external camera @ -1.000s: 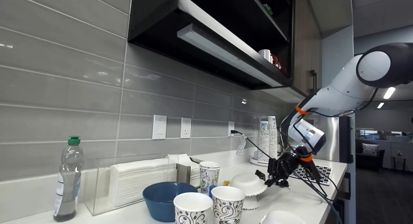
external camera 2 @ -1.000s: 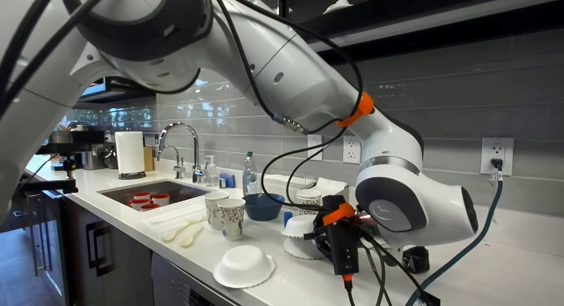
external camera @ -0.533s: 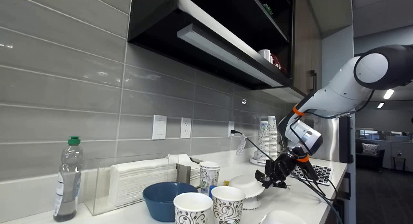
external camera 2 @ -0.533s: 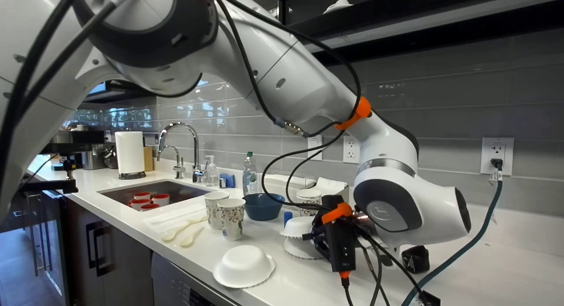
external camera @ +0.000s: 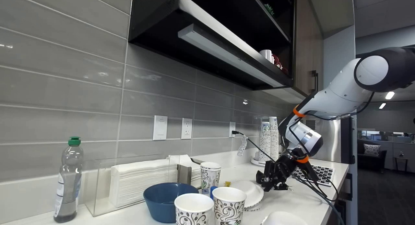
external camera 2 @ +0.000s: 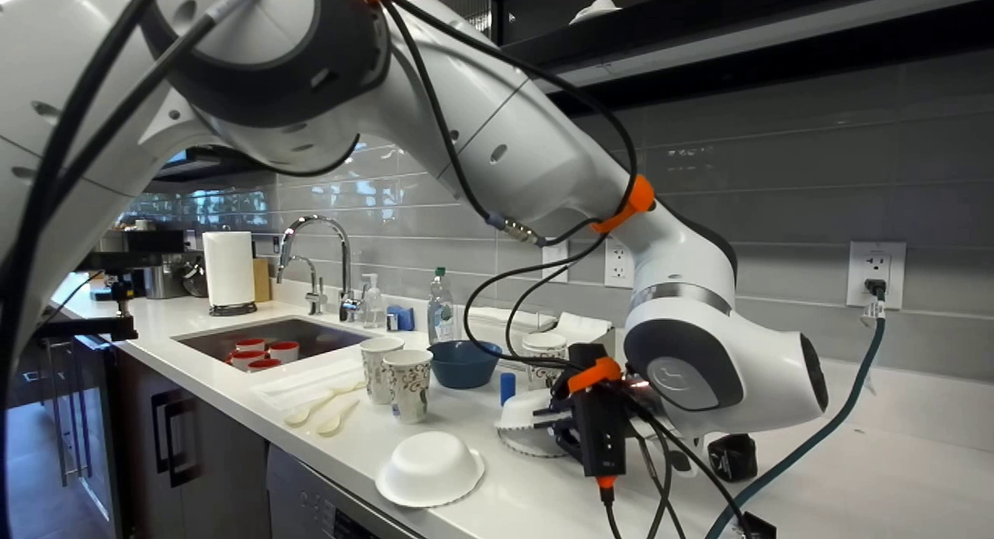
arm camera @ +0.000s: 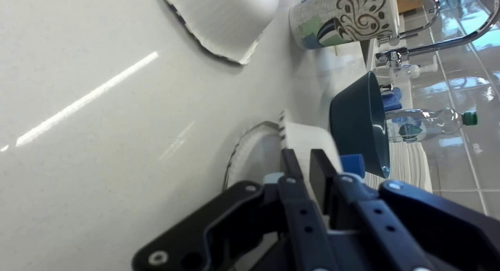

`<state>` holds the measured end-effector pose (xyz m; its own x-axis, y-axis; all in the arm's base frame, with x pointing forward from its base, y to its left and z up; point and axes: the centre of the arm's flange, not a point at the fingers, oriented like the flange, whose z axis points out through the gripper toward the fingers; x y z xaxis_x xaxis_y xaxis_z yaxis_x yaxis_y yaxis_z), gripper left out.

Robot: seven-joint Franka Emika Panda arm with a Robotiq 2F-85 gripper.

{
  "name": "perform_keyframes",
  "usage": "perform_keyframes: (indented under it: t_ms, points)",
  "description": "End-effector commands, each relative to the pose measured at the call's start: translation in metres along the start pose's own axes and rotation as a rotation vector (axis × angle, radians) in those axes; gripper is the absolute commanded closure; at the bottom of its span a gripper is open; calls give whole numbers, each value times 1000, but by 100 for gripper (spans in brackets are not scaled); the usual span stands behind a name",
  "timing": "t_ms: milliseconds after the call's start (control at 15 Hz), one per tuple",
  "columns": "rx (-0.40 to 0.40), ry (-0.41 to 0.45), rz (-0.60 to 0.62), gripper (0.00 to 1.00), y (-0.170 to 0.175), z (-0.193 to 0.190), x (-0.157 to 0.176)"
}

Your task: Stack up the white bowls on the counter

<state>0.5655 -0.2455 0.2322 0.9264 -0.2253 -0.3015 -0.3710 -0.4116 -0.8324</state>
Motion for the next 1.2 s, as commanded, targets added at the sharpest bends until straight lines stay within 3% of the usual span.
perform_keyframes:
  t_ms: [0, 467, 600, 667, 800, 1133]
  points:
    - [2, -3, 23, 53, -6, 0, 9]
    - [-57, 10, 73, 4, -4, -19, -16]
    - [-98, -10, 86, 0, -1, -25, -28]
    - [-60, 3, 60, 8, 5, -20, -10]
    - [-81, 0, 65, 0, 5, -26, -15]
    - [-90, 26, 66, 0, 6, -28, -21]
